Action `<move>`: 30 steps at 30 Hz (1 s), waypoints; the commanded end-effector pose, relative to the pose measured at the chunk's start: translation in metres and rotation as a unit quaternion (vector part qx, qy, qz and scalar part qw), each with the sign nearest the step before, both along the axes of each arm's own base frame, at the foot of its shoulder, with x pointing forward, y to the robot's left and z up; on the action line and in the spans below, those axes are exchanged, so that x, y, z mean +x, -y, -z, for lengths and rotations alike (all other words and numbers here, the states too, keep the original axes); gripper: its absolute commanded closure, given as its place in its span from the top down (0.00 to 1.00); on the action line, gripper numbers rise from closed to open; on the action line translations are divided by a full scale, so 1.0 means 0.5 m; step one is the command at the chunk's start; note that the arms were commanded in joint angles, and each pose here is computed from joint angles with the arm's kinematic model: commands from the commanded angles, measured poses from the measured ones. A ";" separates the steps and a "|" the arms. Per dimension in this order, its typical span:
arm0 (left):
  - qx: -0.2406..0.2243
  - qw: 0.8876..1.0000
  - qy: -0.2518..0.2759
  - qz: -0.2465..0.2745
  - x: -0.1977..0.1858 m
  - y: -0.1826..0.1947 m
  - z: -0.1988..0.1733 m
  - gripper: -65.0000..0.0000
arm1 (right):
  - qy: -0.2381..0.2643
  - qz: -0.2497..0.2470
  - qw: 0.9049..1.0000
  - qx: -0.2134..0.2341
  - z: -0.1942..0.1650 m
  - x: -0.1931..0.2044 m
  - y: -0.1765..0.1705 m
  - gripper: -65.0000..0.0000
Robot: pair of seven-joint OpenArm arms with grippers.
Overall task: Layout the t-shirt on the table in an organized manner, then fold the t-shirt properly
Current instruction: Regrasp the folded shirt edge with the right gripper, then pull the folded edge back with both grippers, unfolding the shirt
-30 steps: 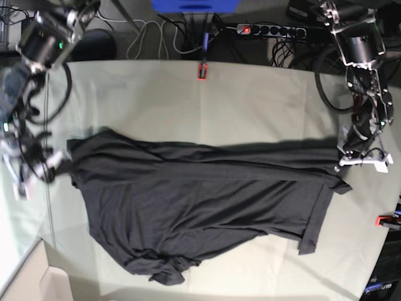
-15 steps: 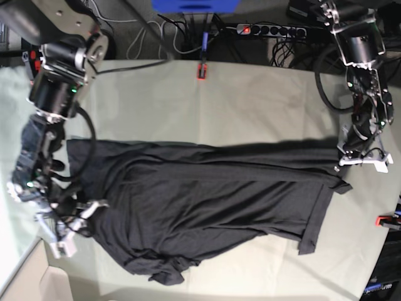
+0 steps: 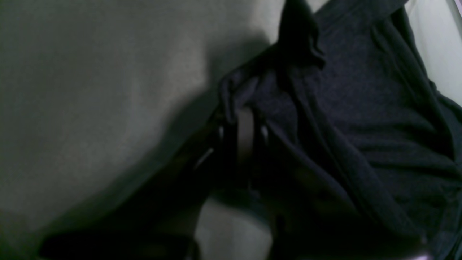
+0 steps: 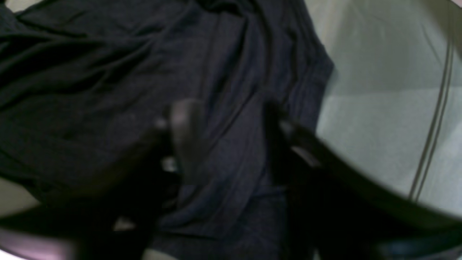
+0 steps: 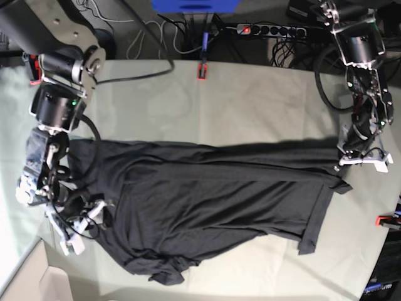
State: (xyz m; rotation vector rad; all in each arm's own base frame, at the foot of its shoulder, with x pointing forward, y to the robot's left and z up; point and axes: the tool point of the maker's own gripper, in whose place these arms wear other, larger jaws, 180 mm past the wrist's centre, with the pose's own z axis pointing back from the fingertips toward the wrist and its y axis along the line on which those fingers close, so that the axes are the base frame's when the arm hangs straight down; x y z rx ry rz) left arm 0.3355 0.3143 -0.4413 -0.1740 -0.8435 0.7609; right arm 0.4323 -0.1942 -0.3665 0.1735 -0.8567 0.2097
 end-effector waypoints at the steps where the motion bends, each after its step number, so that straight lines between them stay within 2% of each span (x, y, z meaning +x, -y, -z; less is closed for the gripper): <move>1: 0.016 1.000 0.021 -0.003 0.019 -0.023 -0.032 0.00 | 0.035 0.008 0.999 -0.009 -0.043 0.014 0.030 0.59; 4: 0.016 1.000 0.021 -0.003 0.019 -0.023 -0.032 0.00 | 0.030 0.011 0.999 -0.029 -0.025 -0.029 0.047 0.63; 7: 0.016 1.000 0.020 -0.003 0.019 -0.023 -0.031 0.00 | 0.008 0.016 0.998 -0.059 0.007 -0.085 0.089 0.60; 10: 0.016 1.000 0.020 -0.003 0.019 -0.023 -0.031 0.00 | -0.022 0.020 0.997 -0.068 0.050 -0.136 0.113 0.55; 17: 0.014 1.000 0.012 -0.004 0.001 -0.023 -0.017 0.00 | -0.037 0.061 0.996 -0.049 0.100 -0.204 0.158 0.54; 21: 0.015 1.000 0.011 -0.004 0.001 -0.023 -0.017 0.00 | -0.072 0.063 0.995 -0.034 0.147 -0.230 0.156 0.54; 26: 0.016 1.000 0.011 -0.003 0.001 -0.023 -0.017 0.00 | -0.091 0.061 0.994 -0.027 0.174 -0.254 0.145 0.53; 28: 0.017 1.000 0.010 -0.003 0.000 -0.023 -0.016 0.00 | -0.092 0.060 0.994 -0.025 0.176 -0.256 0.141 0.45; 30: 0.017 1.000 0.011 -0.003 0.002 -0.023 -0.017 0.00 | -0.093 0.060 0.994 -0.020 0.179 -0.256 0.132 0.26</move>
